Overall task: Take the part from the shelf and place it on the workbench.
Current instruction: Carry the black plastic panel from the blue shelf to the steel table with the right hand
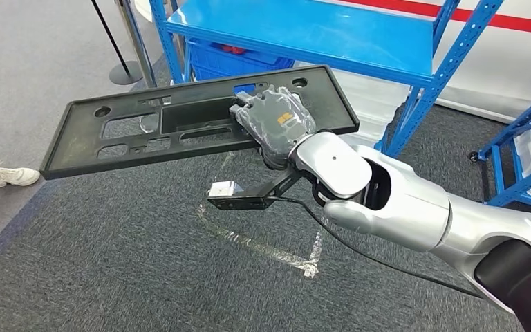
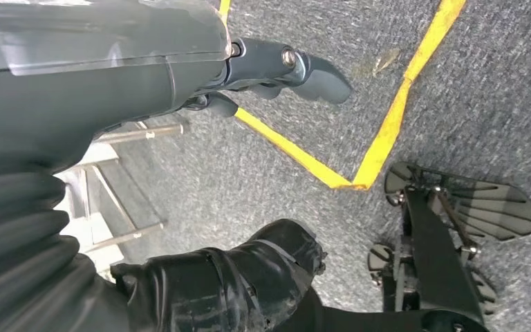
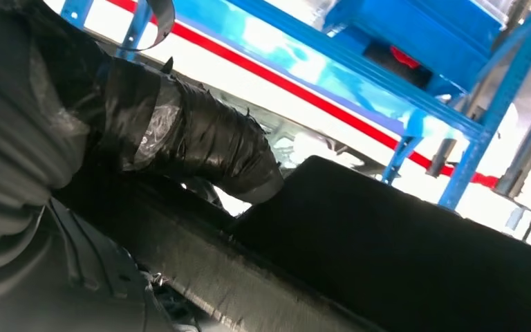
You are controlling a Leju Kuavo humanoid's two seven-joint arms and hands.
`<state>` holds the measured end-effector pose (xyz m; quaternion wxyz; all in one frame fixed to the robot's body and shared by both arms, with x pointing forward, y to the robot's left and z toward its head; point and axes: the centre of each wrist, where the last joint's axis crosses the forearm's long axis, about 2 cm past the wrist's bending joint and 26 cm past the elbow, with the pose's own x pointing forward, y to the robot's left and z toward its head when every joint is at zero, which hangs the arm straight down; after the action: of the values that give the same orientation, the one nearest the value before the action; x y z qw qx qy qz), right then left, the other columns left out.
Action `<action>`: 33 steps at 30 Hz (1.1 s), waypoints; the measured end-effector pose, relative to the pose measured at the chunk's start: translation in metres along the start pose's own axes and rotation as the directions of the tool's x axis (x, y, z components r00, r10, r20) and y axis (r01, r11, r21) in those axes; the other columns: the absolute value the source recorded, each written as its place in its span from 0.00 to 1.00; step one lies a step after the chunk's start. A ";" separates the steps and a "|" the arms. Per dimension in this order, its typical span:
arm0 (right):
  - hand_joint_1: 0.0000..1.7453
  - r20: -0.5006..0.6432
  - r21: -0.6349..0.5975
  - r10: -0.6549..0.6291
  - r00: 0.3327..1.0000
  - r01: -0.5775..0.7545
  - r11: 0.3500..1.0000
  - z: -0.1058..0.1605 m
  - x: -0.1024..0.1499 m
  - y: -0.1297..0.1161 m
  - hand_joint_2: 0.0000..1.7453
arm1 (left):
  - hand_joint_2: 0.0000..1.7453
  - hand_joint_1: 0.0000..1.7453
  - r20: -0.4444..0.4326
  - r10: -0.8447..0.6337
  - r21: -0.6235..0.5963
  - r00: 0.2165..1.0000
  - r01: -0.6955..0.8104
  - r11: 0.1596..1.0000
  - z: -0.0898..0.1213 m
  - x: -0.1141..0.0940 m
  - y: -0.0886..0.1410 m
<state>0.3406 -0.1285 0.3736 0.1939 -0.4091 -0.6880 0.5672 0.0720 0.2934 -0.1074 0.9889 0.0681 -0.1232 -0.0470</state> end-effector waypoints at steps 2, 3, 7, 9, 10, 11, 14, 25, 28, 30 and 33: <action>1.00 0.004 0.001 0.000 1.000 0.000 1.000 0.000 0.000 0.001 1.00 | 1.00 0.00 -0.009 -0.001 0.002 1.000 0.001 1.000 0.000 -0.003 0.001; 1.00 0.007 0.001 0.000 1.000 0.000 1.000 0.000 0.000 0.001 1.00 | 1.00 0.00 -0.014 -0.002 0.003 1.000 0.002 1.000 0.000 -0.005 0.001; 1.00 0.011 0.000 0.004 1.000 -0.004 1.000 0.001 0.001 0.002 1.00 | 1.00 0.00 -0.019 -0.002 0.004 1.000 0.002 1.000 0.000 -0.006 0.002; 1.00 0.015 0.004 0.006 1.000 -0.006 1.000 0.001 0.001 0.003 1.00 | 1.00 0.00 -0.019 -0.002 0.004 1.000 0.002 1.000 0.000 -0.006 0.002; 1.00 0.018 0.006 0.007 1.000 -0.007 1.000 0.001 0.001 0.003 1.00 | 1.00 0.00 -0.020 -0.002 0.004 1.000 0.002 1.000 0.000 -0.006 0.002; 1.00 0.020 0.006 0.008 1.000 -0.008 1.000 0.001 0.002 0.004 1.00 | 1.00 0.00 -0.020 -0.002 0.004 1.000 0.002 1.000 0.000 -0.006 0.002; 1.00 0.024 0.006 0.012 1.000 -0.012 1.000 0.001 0.001 0.003 1.00 | 1.00 0.00 -0.014 -0.002 0.003 1.000 0.002 1.000 0.000 -0.003 0.001; 1.00 0.008 0.025 0.006 1.000 -0.006 1.000 0.002 -0.004 0.006 1.00 | 1.00 0.00 -0.014 0.000 -0.003 1.000 0.000 1.000 0.000 -0.001 0.001; 1.00 -0.002 0.028 0.006 1.000 -0.006 1.000 0.001 -0.006 0.007 1.00 | 1.00 0.00 -0.014 0.003 -0.003 1.000 -0.003 1.000 0.000 -0.001 0.001; 1.00 -0.006 0.029 0.006 1.000 -0.006 1.000 0.001 -0.007 0.008 1.00 | 1.00 0.00 -0.010 0.007 -0.002 1.000 -0.007 1.000 0.000 -0.001 0.001; 1.00 -0.008 0.030 0.003 1.000 -0.003 1.000 0.000 -0.007 0.009 1.00 | 1.00 0.00 -0.015 0.010 0.003 1.000 -0.010 1.000 0.000 -0.001 0.004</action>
<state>0.3477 -0.1339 0.3663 0.2020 -0.4096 -0.6779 0.5761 0.0710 0.2973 -0.1075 0.9900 0.0691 -0.1159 -0.0412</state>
